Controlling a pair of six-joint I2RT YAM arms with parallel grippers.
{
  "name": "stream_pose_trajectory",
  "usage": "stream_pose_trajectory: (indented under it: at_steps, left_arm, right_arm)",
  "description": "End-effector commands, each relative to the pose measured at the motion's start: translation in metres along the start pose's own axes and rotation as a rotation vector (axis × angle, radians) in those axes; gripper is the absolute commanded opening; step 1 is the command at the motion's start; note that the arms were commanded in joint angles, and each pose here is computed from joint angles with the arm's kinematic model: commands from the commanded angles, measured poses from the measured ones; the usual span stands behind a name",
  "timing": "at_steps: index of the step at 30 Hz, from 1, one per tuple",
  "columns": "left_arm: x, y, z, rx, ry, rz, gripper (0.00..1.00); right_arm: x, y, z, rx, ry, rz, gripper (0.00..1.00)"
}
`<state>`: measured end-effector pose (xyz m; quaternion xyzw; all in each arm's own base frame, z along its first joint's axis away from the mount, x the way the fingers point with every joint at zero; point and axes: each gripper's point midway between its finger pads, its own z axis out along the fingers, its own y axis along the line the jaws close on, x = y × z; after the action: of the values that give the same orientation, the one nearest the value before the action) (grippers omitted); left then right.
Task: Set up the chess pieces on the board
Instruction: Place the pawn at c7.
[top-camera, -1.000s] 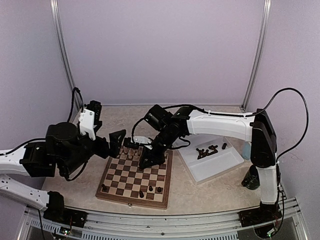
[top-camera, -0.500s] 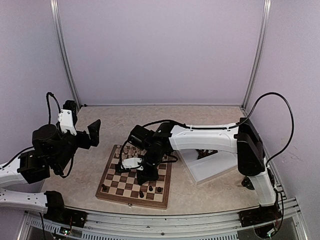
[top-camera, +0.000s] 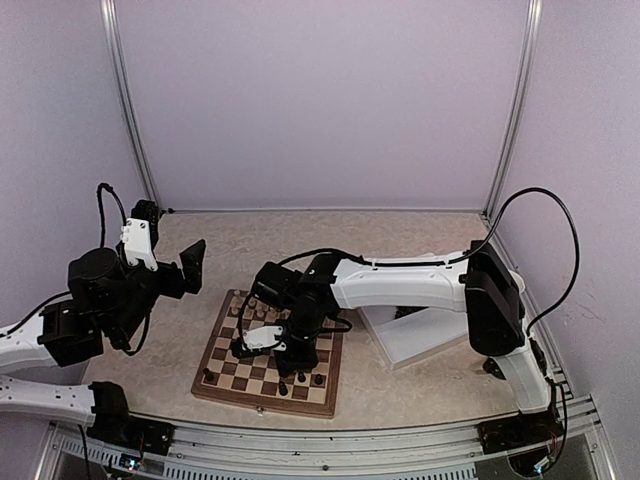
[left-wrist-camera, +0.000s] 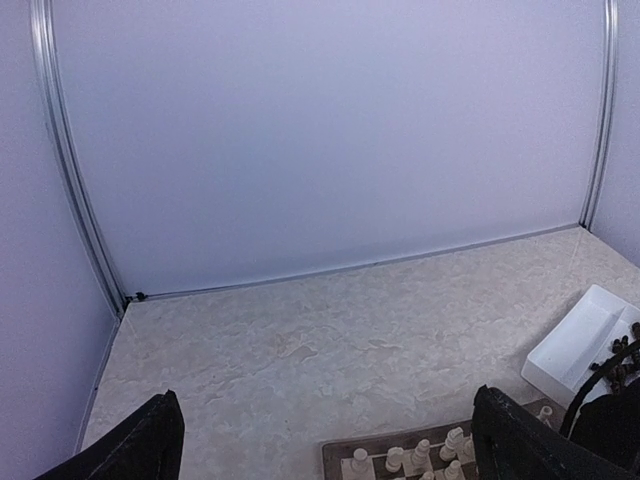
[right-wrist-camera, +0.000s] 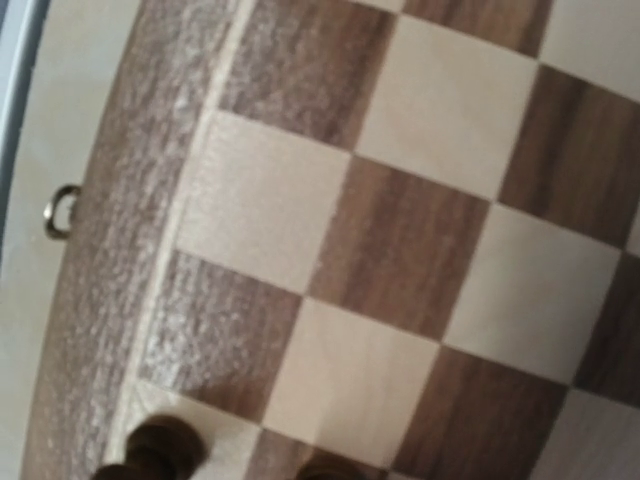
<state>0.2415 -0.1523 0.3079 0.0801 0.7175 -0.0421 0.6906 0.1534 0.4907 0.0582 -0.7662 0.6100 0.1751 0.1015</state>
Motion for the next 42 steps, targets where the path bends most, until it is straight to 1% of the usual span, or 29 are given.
stream_pose_trajectory:
  at_steps: [1,11,15,16,18,20,27,32,37,42]
  left_arm:
    - [-0.006,0.0,0.001,0.001,-0.013,0.001,0.99]
    - [-0.005,-0.001,0.002,0.0,-0.011,0.0,0.99]
    - [-0.006,-0.001,0.002,0.001,-0.011,0.0,0.99]
    - [-0.006,-0.001,0.002,0.0,-0.011,0.0,0.99]
    - [-0.006,0.0,0.002,-0.001,-0.011,-0.001,0.99]
    - [-0.006,-0.001,0.002,0.0,-0.011,0.001,0.99]
    - [-0.005,-0.001,0.002,0.0,-0.009,-0.002,0.99]
    - [-0.005,-0.001,0.002,-0.003,-0.008,0.001,0.99]
    - [-0.005,0.0,0.002,-0.004,-0.008,0.004,0.99]
    - [-0.003,-0.002,0.003,-0.002,-0.003,0.01,0.99]
  right_arm:
    - [0.002,0.016,0.004,-0.033,0.027,-0.03,0.05]
    - [0.007,0.02,0.004,-0.018,0.046,-0.036,0.05]
    - [0.009,0.016,0.003,0.012,0.053,-0.026,0.09]
    - [0.009,0.016,0.002,0.012,0.053,-0.026,0.12]
    - [0.009,0.016,0.0,0.021,0.05,-0.028,0.24]
    - [0.009,0.016,-0.002,0.026,0.046,-0.031,0.28]
    - [0.007,0.014,-0.003,0.037,0.042,-0.032,0.29]
    - [-0.002,0.011,-0.008,0.048,0.015,-0.037,0.3]
    - [-0.019,0.011,-0.027,0.031,-0.047,-0.04,0.35]
    - [-0.015,0.009,-0.045,0.016,-0.071,-0.028,0.39]
